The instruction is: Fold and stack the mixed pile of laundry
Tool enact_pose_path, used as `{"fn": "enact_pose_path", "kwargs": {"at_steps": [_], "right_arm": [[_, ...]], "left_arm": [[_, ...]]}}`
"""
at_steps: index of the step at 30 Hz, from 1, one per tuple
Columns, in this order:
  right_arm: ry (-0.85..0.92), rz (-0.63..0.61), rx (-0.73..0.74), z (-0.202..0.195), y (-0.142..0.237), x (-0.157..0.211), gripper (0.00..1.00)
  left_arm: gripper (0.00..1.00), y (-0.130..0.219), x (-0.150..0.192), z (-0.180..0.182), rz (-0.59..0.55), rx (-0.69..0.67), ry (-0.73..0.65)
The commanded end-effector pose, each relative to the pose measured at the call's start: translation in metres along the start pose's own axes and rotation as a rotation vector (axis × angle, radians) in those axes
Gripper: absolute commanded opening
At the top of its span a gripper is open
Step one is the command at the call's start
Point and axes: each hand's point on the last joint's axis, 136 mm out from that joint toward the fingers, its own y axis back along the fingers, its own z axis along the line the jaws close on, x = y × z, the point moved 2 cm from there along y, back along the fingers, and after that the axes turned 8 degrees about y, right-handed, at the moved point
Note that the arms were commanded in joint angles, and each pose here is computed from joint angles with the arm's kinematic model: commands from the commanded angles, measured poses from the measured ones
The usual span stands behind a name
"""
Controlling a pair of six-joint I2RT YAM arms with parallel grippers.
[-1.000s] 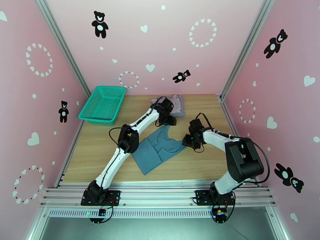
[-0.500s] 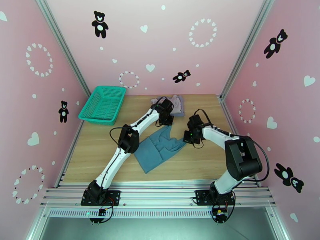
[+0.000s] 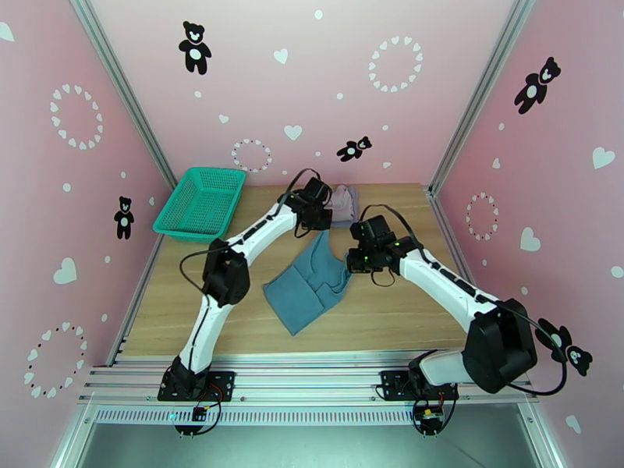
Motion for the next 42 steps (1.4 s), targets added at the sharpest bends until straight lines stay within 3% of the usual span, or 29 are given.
{"fn": "enact_pose_path", "kwargs": {"at_steps": [1, 12, 25, 31, 33, 42], "right_arm": [[0.032, -0.001, -0.004, 0.016, 0.008, 0.01, 0.0], [0.188, -0.015, -0.091, 0.1, -0.002, 0.036, 0.0], [0.471, 0.122, -0.139, 0.189, -0.054, 0.101, 0.0], [0.536, 0.189, -0.078, 0.199, -0.076, 0.122, 0.0], [0.533, 0.193, -0.066, 0.198, -0.08, 0.124, 0.0], [0.534, 0.195, -0.091, 0.204, -0.085, 0.125, 0.4]], "left_arm": [[0.0, 0.026, -0.008, 0.016, -0.1, -0.043, -0.005], [0.0, 0.089, 0.049, 0.075, -0.161, -0.129, 0.034], [0.0, 0.104, 0.111, 0.131, -0.167, -0.218, 0.11], [0.0, 0.101, 0.136, 0.148, -0.143, -0.237, 0.149], [0.08, 0.098, 0.145, 0.155, -0.132, -0.245, 0.165], [0.35, 0.09, 0.17, 0.18, -0.112, -0.322, 0.203]]}}
